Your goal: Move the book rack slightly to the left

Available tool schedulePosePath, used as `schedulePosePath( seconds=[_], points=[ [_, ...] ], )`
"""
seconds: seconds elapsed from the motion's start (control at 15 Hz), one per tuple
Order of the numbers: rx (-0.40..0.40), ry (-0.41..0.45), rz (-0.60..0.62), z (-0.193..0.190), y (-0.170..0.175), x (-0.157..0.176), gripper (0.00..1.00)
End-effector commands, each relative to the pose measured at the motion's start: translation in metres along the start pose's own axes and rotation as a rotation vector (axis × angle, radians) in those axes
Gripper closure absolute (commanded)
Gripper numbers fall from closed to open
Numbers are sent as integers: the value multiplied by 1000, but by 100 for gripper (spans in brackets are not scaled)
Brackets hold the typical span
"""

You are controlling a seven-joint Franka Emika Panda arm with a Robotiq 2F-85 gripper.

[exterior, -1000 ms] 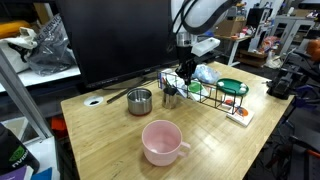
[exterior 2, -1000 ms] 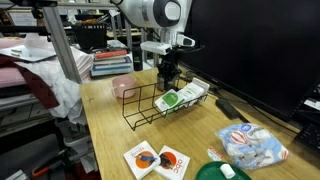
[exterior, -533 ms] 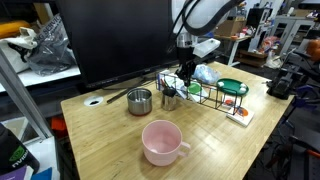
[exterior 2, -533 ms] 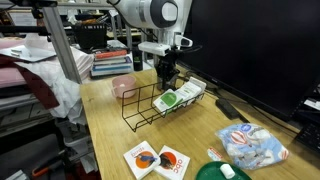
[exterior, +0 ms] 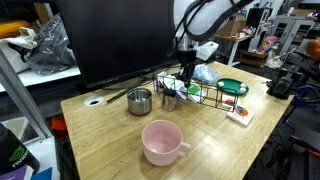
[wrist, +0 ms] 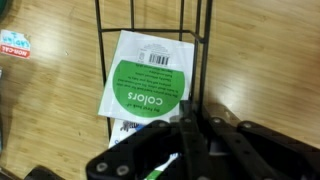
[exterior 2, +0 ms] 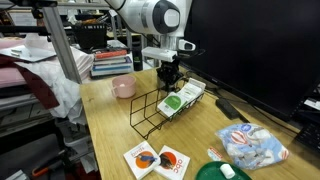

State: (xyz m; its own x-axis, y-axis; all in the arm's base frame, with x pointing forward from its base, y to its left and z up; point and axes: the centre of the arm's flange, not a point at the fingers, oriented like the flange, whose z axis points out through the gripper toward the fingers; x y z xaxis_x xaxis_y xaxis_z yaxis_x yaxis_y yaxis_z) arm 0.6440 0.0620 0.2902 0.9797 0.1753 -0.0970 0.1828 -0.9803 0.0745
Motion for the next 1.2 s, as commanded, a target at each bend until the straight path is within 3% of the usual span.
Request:
schedulePosePath(
  seconds=[0.0, 0.4, 0.8, 0.87, 0.93, 1.13],
  points=[
    [9, 38, -29, 6, 8, 9, 98],
    [12, 70, -23, 13, 6, 27, 98],
    [27, 49, -30, 24, 3, 39, 98],
    [30, 46, -31, 25, 3, 40, 89],
    [36, 43, -33, 25, 3, 39, 66],
    [68, -4, 4, 15, 3, 29, 56]
  ],
)
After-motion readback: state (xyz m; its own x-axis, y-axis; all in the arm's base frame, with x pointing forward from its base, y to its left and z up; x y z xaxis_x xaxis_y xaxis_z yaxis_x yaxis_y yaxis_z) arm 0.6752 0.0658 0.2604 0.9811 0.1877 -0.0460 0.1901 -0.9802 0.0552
